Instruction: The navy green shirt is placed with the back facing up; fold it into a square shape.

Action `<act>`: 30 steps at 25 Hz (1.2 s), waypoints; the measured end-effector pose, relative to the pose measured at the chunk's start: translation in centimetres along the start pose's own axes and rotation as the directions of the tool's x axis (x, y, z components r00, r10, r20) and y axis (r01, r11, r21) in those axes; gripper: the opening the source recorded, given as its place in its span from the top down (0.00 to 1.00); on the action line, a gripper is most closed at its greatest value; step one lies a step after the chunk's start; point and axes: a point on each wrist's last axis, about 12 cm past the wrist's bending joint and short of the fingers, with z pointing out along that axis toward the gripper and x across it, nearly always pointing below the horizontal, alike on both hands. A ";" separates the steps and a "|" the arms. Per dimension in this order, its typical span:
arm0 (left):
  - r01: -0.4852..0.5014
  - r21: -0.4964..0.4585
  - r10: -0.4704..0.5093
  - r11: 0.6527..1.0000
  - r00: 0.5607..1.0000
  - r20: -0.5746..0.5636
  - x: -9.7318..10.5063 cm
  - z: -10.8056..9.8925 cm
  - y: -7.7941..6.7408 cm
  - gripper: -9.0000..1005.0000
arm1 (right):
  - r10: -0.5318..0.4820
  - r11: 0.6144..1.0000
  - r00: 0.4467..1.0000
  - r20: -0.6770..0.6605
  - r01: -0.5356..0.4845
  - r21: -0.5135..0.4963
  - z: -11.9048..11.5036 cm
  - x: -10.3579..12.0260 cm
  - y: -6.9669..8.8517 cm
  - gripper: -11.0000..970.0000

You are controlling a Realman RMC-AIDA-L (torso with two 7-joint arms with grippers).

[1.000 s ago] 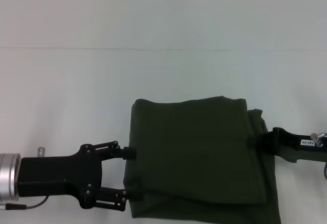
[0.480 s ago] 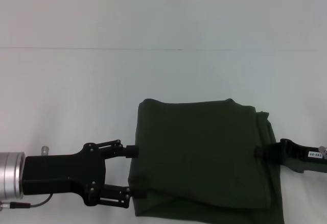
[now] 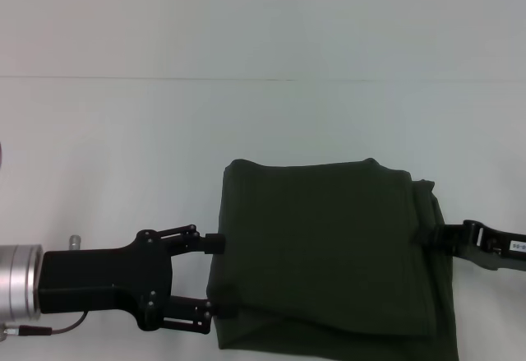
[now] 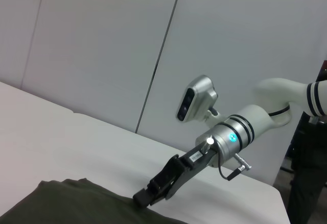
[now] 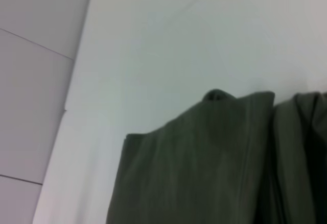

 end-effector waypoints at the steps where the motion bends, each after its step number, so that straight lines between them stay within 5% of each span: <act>1: 0.002 0.000 -0.002 1.000 1.000 0.000 0.0 0.0 0.0 0.12 | -0.005 1.000 1.000 0.012 0.005 -0.010 -0.4 -0.1 -0.1 0.96; 3: 0.010 -0.003 -0.010 1.000 1.000 0.008 0.0 0.0 0.0 0.12 | -0.017 0.999 0.999 0.043 0.018 -0.027 -1.4 -0.2 -0.3 0.96; 9: 0.072 -0.020 -0.070 0.997 0.995 0.073 -0.1 -0.3 0.1 0.12 | -0.195 0.973 0.967 0.167 0.212 -0.091 -4.6 -0.1 -0.6 0.65; 13: 0.148 -0.024 -0.145 0.989 0.985 0.096 -0.3 -0.2 0.4 0.13 | -0.445 0.869 0.875 0.191 0.473 -0.144 -4.6 -0.1 0.7 0.46; 19: 0.260 -0.040 -0.253 0.965 0.959 0.126 0.1 0.3 0.9 0.13 | -0.776 0.592 0.603 0.183 0.797 -0.117 -0.9 0.4 2.0 0.26; 30: 0.369 -0.044 -0.358 0.928 0.919 0.164 0.3 0.9 1.2 0.13 | -0.870 0.489 0.488 0.074 0.872 -0.004 1.9 1.9 -0.3 0.10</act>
